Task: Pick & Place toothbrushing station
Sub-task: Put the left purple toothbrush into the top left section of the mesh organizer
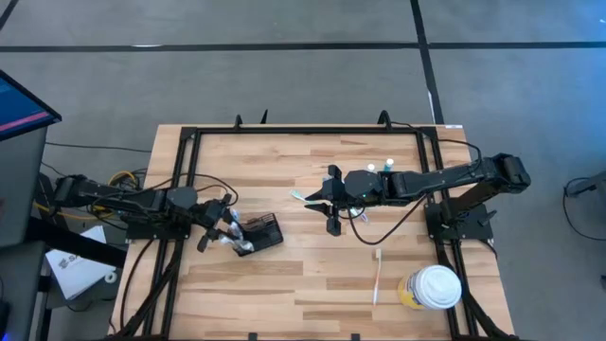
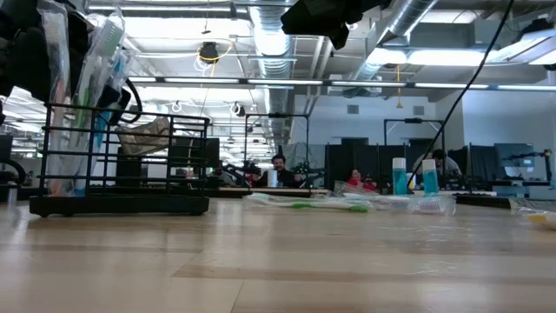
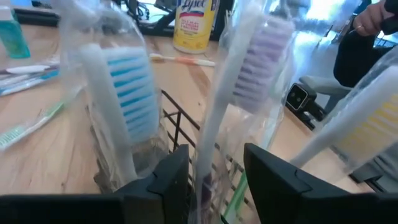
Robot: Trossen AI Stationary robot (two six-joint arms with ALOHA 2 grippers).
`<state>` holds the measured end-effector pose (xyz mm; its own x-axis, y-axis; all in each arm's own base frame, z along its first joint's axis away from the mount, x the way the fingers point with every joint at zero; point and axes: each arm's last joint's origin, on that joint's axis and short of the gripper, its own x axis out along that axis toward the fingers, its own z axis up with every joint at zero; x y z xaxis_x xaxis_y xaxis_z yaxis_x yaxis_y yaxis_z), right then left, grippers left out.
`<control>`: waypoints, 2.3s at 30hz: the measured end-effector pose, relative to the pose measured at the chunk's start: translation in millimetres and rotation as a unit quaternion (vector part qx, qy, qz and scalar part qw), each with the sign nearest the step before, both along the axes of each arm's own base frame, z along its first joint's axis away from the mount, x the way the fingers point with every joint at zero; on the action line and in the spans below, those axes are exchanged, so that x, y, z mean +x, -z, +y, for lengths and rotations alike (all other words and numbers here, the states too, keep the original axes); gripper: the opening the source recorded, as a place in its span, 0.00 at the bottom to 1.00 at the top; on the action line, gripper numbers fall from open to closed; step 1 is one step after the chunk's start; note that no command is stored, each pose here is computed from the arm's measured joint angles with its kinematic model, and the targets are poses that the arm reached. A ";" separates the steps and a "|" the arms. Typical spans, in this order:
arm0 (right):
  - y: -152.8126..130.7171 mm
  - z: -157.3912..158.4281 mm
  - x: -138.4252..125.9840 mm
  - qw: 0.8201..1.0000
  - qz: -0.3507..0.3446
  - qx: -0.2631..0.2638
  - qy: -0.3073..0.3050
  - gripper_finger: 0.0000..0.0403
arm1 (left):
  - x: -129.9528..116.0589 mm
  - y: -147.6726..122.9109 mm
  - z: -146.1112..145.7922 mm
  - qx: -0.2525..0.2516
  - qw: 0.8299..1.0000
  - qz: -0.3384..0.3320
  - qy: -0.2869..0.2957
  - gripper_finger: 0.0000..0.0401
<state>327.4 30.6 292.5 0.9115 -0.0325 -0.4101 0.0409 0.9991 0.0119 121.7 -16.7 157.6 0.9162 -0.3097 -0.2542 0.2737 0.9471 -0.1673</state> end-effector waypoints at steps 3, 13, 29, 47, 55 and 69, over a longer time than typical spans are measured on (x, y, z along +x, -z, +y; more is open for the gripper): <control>0.0 0.1 0.0 1.000 0.000 0.000 0.000 0.20 | 0.5 -2.1 0.0 -0.001 1.000 -0.011 0.000 0.36; 0.0 0.1 0.0 1.000 0.000 0.000 0.000 0.20 | 1.6 -7.3 -0.2 -0.003 0.999 -0.039 0.002 0.36; 0.0 0.4 0.0 1.000 0.000 0.000 -0.001 0.20 | 2.0 -15.0 -2.3 -0.018 0.996 -0.076 0.036 0.35; 0.0 0.4 0.0 1.000 0.000 0.000 -0.001 0.20 | 4.7 -9.5 -2.0 -0.033 0.998 -0.055 0.025 0.47; 0.0 0.6 -0.1 1.000 0.000 0.000 -0.001 0.20 | 5.0 -15.0 -2.4 -0.034 0.995 -0.084 0.031 0.55; 0.0 2.3 -0.2 1.000 0.000 0.000 -0.004 0.20 | 3.7 -17.8 -5.5 -0.043 0.990 -0.096 0.090 0.40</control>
<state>327.1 32.8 292.5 0.9116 -0.0259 -0.4102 0.0338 0.9994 0.0120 125.4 -22.2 175.4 0.8732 -0.4851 -0.0467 0.4710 0.8647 -0.1745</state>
